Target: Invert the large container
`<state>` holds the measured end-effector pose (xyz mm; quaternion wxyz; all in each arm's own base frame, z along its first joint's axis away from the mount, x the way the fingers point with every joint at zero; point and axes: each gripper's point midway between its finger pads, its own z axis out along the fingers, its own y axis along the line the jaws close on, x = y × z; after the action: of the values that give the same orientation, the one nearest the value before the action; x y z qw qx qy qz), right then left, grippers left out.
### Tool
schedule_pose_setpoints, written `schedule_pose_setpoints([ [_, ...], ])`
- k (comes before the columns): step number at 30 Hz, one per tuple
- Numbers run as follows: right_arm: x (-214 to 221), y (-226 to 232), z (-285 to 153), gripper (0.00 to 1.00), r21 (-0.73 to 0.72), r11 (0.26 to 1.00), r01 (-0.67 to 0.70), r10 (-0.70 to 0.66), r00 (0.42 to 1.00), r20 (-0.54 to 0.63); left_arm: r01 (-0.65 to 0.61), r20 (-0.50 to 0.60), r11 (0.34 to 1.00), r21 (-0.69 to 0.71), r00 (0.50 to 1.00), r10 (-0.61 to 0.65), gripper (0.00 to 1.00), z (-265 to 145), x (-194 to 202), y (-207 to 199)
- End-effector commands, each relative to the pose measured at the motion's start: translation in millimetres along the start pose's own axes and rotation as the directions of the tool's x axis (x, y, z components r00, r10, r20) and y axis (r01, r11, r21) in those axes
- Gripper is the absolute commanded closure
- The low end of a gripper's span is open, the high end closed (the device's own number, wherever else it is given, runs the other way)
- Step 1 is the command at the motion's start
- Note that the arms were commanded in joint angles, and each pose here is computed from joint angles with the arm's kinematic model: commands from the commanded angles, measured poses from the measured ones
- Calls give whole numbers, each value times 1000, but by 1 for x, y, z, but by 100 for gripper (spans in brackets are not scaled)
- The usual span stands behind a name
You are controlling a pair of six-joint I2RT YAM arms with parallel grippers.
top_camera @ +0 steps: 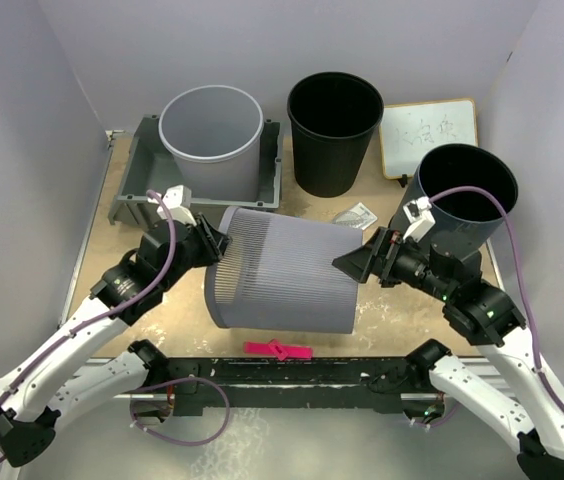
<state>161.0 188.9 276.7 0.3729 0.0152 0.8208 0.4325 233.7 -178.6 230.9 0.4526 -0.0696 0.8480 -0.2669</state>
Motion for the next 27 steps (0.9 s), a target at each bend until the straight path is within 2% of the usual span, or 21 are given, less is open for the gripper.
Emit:
schedule_pose_setpoints([
  [1, -46, 112, -35, 0, -412, 898, 152, -101, 984, 145, -23, -183, 1000, 4, 983, 24, 74, 14, 52, 8],
  [13, -80, 142, -39, 0, -421, 865, 274, -187, 954, 236, 30, -198, 996, 90, 980, -12, 74, 31, 57, -15],
  [22, -73, 134, -9, 0, -440, 863, 248, -179, 965, 193, 72, -185, 990, 122, 982, -49, 74, 37, 61, -23],
  [27, -67, 118, 2, 0, -393, 888, 237, -186, 969, 164, 52, -157, 993, 101, 987, -35, 72, 36, 53, -21],
])
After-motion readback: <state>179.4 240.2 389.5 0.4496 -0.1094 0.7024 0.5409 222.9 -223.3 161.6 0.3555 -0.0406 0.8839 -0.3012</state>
